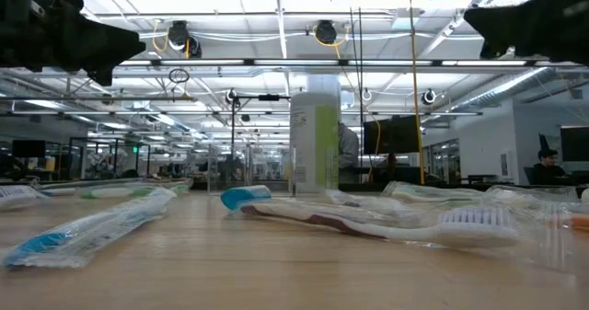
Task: Pick & Place toothbrushing station
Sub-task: Put the left green toothbrush into the transparent organizer
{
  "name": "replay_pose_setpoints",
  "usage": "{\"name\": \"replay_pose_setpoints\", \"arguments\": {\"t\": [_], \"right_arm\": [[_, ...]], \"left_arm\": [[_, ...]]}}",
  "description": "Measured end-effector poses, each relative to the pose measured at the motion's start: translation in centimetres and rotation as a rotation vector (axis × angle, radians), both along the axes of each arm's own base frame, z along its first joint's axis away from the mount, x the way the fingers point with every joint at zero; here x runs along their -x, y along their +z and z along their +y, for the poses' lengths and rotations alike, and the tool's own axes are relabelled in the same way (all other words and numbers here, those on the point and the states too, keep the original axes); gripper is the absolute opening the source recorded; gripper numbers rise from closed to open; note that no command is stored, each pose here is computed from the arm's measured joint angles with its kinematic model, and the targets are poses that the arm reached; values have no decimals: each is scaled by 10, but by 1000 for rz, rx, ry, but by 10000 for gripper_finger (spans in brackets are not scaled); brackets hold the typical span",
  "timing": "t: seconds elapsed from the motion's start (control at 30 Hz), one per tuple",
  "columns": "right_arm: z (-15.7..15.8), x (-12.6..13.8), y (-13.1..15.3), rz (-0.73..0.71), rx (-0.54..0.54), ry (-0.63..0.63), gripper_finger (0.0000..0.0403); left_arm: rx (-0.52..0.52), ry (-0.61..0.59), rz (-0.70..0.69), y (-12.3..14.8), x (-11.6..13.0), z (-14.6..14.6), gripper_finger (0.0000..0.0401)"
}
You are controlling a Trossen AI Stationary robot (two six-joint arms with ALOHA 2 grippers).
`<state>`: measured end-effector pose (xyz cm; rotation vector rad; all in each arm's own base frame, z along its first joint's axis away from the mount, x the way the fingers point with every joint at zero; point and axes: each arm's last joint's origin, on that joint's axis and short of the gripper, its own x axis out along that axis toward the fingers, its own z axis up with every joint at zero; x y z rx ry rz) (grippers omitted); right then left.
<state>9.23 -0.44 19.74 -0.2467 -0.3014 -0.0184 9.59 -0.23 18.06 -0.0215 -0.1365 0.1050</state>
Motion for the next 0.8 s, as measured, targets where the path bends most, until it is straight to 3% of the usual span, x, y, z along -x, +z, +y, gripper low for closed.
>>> {"name": "replay_pose_setpoints", "arguments": {"t": [0.13,0.2,0.27,0.5,0.8], "right_arm": [[-5,4,11,-121,-8,-191,5],[-6,2,11,-110,-14,-209,7],[-6,-2,9,-83,-12,-206,14],[-11,-12,13,-122,-71,-344,49],[-12,-26,16,-170,-73,-349,88]], "left_arm": [[92,164,-39,2,1,5,115],[172,267,-65,3,2,8,115],[168,322,-54,2,3,10,115],[107,347,-51,19,1,11,116],[108,356,61,34,-16,11,130]]}}
